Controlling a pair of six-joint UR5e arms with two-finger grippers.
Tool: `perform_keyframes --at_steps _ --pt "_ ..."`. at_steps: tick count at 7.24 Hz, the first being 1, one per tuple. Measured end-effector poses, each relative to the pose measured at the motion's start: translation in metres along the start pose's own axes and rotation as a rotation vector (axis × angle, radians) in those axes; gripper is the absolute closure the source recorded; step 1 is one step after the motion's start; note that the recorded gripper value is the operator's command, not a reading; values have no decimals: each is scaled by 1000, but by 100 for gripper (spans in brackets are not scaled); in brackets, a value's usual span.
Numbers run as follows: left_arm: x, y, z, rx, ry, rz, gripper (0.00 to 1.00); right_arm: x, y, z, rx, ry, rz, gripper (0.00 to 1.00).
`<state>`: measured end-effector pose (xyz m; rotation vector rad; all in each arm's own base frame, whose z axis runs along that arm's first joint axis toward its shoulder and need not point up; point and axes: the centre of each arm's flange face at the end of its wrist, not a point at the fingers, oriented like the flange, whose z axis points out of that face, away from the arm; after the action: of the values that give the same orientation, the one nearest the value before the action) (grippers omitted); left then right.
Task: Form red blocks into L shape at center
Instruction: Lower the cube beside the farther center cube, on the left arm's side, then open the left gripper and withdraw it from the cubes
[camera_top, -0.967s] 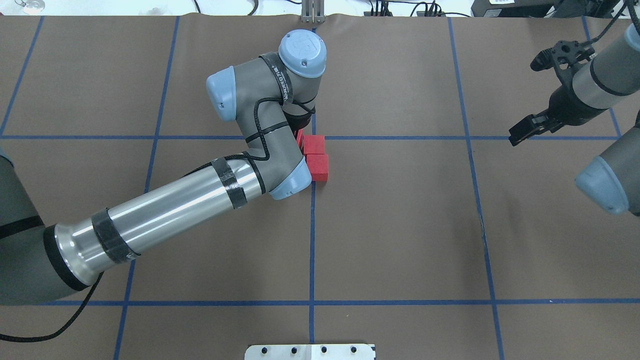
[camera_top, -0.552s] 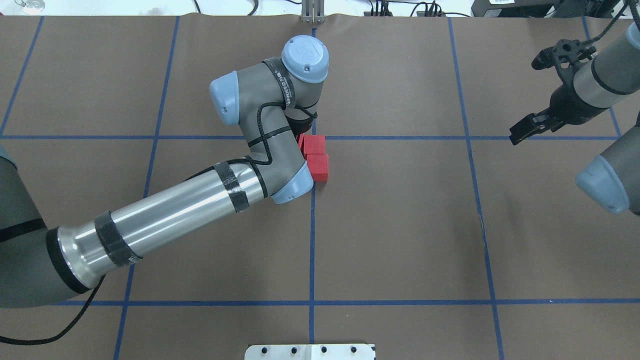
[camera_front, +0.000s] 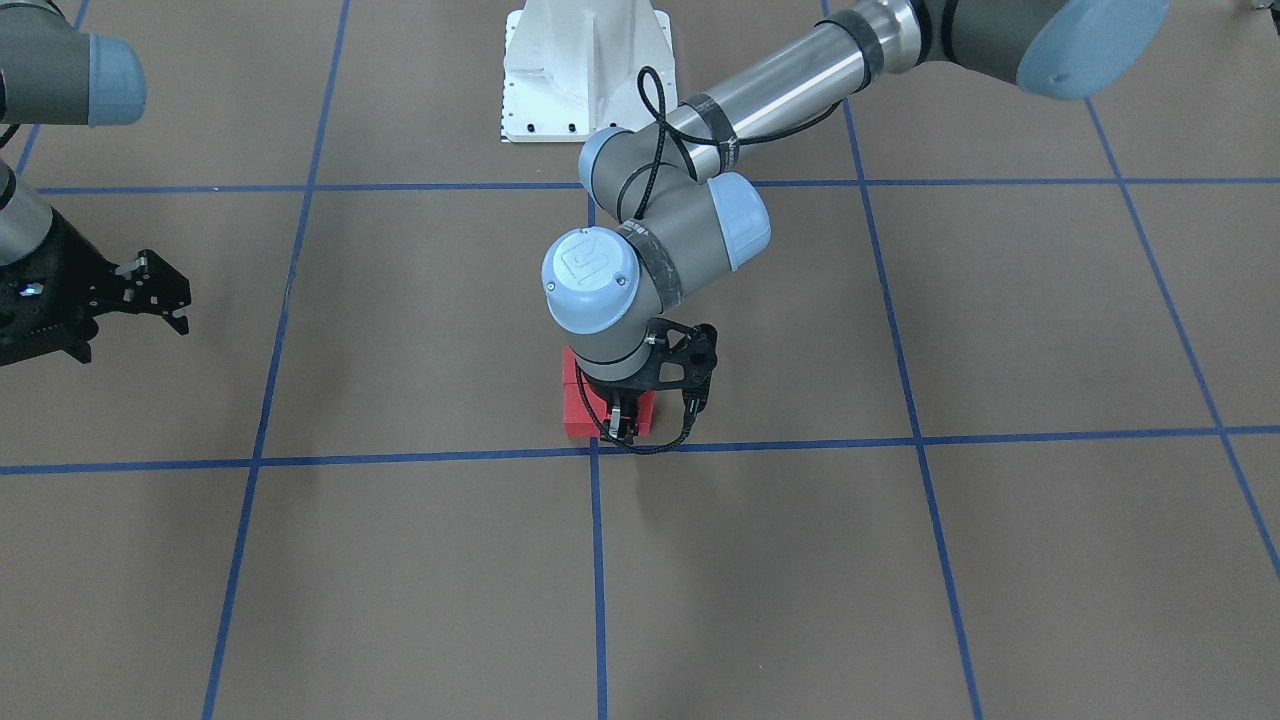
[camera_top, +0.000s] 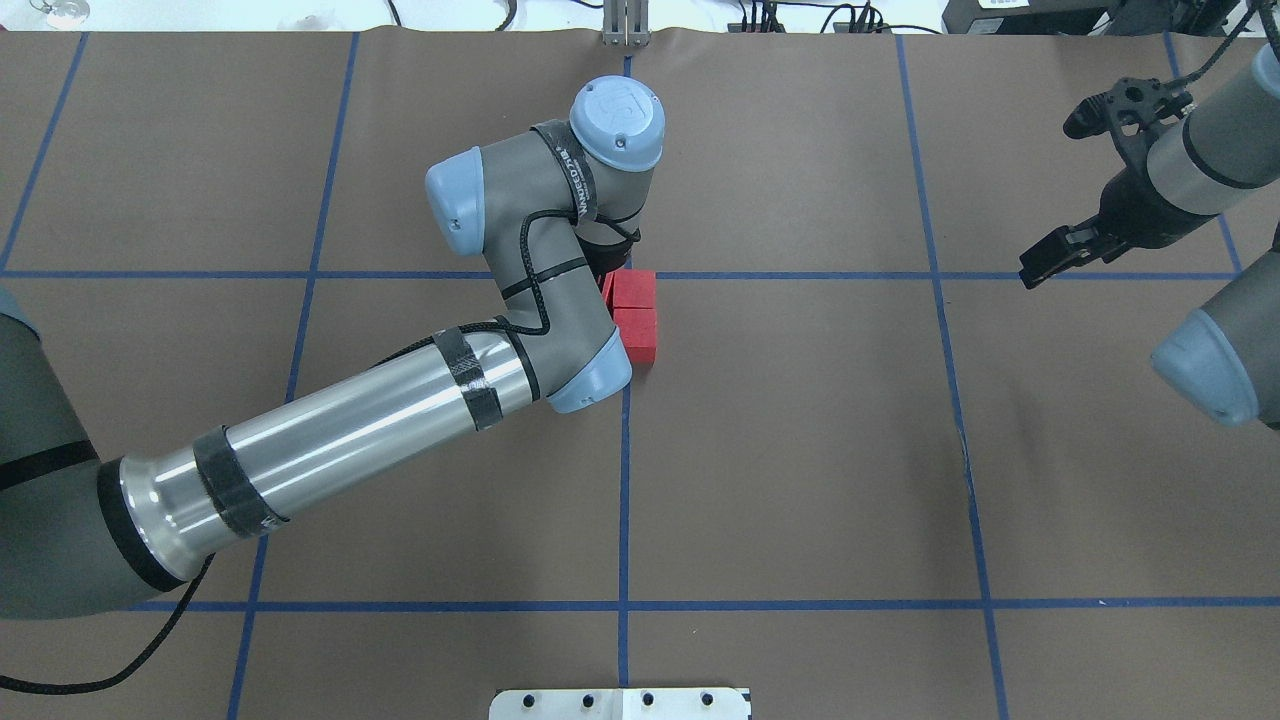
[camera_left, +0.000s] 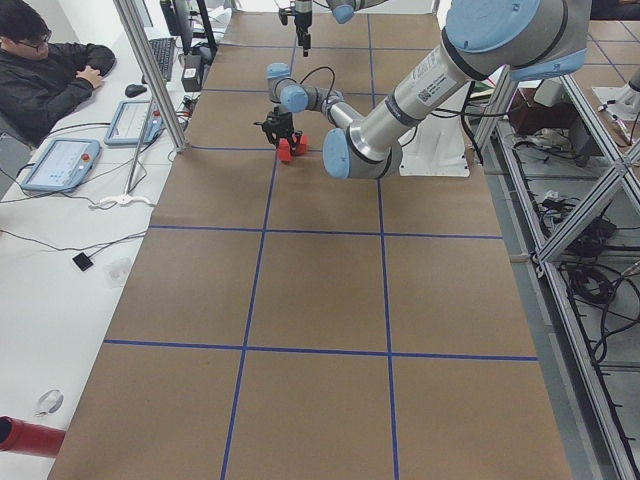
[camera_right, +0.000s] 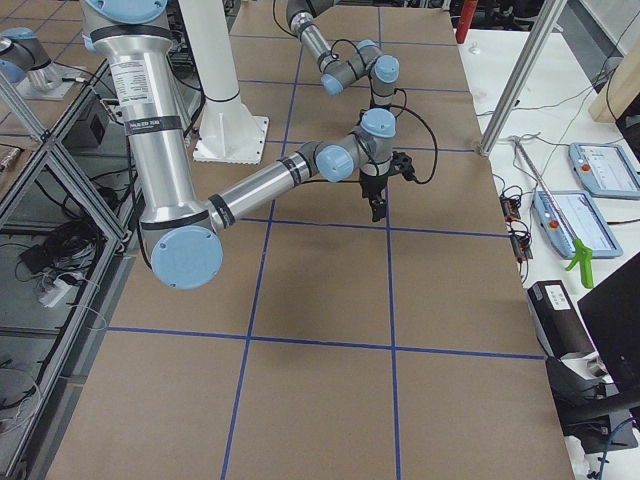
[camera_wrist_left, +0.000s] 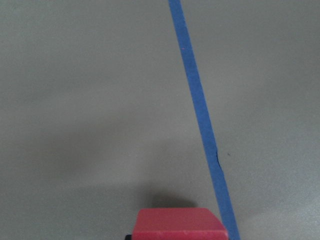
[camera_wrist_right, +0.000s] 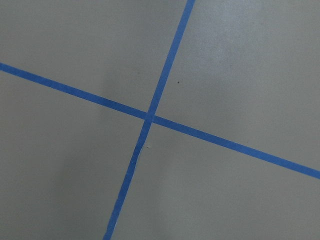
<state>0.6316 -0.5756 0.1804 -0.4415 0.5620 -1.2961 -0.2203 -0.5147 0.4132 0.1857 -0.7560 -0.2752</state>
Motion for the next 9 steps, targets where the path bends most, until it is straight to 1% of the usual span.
perform_keyframes --at_steps 1,2,3,7,8,9 --pt "0 0 0 0 0 6 36 0 0 0 1 0 1 1" --pt "0 0 0 0 0 13 10 0 -1 -1 1 1 1 1" --pt "0 -1 1 0 1 16 2 0 -1 -1 2 1 1 1" --pt "1 -3 -1 3 1 21 1 1 -2 -3 4 -1 5 1" --pt "0 -5 -5 13 -5 30 1 2 -3 -5 3 -8 10 1" --pt "-2 -7 -16 29 -17 63 1 4 -3 -8 2 -21 16 1"
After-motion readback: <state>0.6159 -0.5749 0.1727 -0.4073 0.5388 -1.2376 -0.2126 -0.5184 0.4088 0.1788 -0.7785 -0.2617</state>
